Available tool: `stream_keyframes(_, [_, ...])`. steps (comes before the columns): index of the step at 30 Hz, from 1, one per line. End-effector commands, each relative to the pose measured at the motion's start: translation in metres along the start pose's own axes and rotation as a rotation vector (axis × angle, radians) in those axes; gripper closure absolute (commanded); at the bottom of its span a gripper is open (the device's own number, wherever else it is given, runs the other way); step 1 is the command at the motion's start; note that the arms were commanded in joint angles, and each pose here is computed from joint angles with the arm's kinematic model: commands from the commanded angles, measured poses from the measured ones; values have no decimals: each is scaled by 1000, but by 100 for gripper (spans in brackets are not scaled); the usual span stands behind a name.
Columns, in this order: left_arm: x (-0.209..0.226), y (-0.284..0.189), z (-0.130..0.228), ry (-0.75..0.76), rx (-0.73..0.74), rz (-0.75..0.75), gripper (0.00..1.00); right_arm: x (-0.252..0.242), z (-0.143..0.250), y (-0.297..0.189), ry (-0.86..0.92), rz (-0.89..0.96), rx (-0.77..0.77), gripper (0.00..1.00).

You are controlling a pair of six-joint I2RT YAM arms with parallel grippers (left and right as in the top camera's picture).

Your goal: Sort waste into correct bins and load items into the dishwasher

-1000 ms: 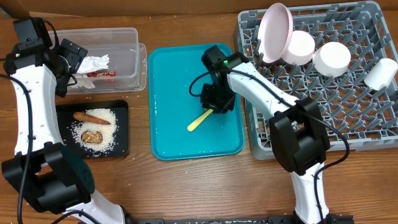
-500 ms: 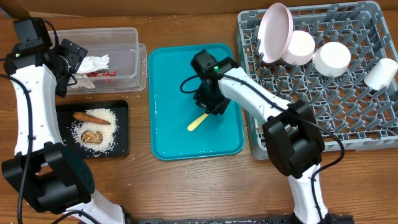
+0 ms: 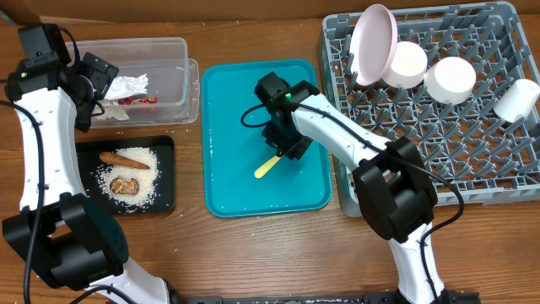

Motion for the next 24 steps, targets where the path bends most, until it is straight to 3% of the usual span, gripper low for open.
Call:
stream_keyframes(1, [-3, -1, -2, -6, -8, 4, 0, -3, 4, 18, 16, 36, -6, 70])
stream_keyframes(10, [-2, -1, -2, -6, -8, 3, 0, -4, 8, 33, 7, 57, -1, 70])
stream_keyframes(17, [-3, -1, -2, -6, -8, 4, 0, -5, 2, 33, 20, 61, -1, 92])
stream_keyframes(24, [-3, -1, -2, -6, -8, 4, 0, -11, -7, 29, 26, 81, 1, 96])
Point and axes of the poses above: each gripper's point midway between its finger pads, its own y axis out along the fingers, its own x axis along the line the jaws close on, z = x × y, the point moved 3 cm from there along -y, back along the fingers, and after that the axes turned 12 degrees about y, right-handed, at the moved point
